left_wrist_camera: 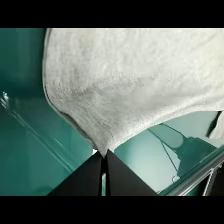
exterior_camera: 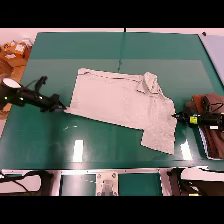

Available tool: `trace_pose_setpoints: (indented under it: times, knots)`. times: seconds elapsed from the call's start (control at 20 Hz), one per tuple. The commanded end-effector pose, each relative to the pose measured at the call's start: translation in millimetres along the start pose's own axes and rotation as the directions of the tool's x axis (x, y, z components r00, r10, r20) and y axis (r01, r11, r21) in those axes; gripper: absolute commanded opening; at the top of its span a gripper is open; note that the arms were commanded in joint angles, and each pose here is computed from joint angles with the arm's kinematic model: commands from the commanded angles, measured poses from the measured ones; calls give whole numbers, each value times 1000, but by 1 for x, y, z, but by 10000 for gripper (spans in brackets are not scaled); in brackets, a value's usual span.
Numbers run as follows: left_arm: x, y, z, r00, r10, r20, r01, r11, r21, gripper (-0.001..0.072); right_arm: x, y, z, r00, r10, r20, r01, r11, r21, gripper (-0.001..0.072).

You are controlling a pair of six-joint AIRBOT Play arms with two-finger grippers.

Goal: Fold the shirts.

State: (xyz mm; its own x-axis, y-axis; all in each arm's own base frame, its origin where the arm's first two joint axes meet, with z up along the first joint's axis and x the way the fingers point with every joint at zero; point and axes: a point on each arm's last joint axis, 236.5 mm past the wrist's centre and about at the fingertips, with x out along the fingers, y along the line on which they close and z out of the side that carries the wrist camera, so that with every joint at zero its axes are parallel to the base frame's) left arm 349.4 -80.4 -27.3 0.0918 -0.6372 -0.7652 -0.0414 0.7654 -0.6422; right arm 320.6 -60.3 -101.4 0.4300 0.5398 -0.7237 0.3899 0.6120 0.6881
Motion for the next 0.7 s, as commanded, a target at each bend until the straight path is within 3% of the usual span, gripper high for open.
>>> trace_pose_setpoints:
  times: [0.0, 0.15, 0.25, 0.35, 0.45, 0.55, 0.65]
  knots:
    - [-44, -27, 23, 995, 38, 94, -48, 993, 109, 22, -33, 65, 21, 984, 156, 81, -149, 985, -83, 7]
    - [-113, -85, 51, 960, 22, 280, -95, 964, 250, 22, -120, 172, 47, 913, 319, 253, -235, 920, -314, 6]
    - [-179, -149, 60, 889, -51, 454, -139, 916, 376, 22, -204, 266, 41, 806, 455, 379, -217, 822, -526, 6]
    - [-261, -228, 49, 752, -169, 638, -230, 839, 494, 22, -294, 358, 0, 673, 577, 463, -105, 694, -712, 6]
    - [-337, -293, 14, 581, -277, 765, -366, 751, 550, 22, -370, 426, -54, 515, 665, 541, 61, 601, -797, 7]
    - [-400, -352, -45, 408, -396, 823, -487, 668, 563, 22, -432, 472, -108, 337, 744, 576, 171, 554, -815, 7]
    - [-438, -387, -98, 283, -479, 831, -563, 619, 548, 22, -480, 498, -155, 174, 793, 584, 262, 535, -803, 7]
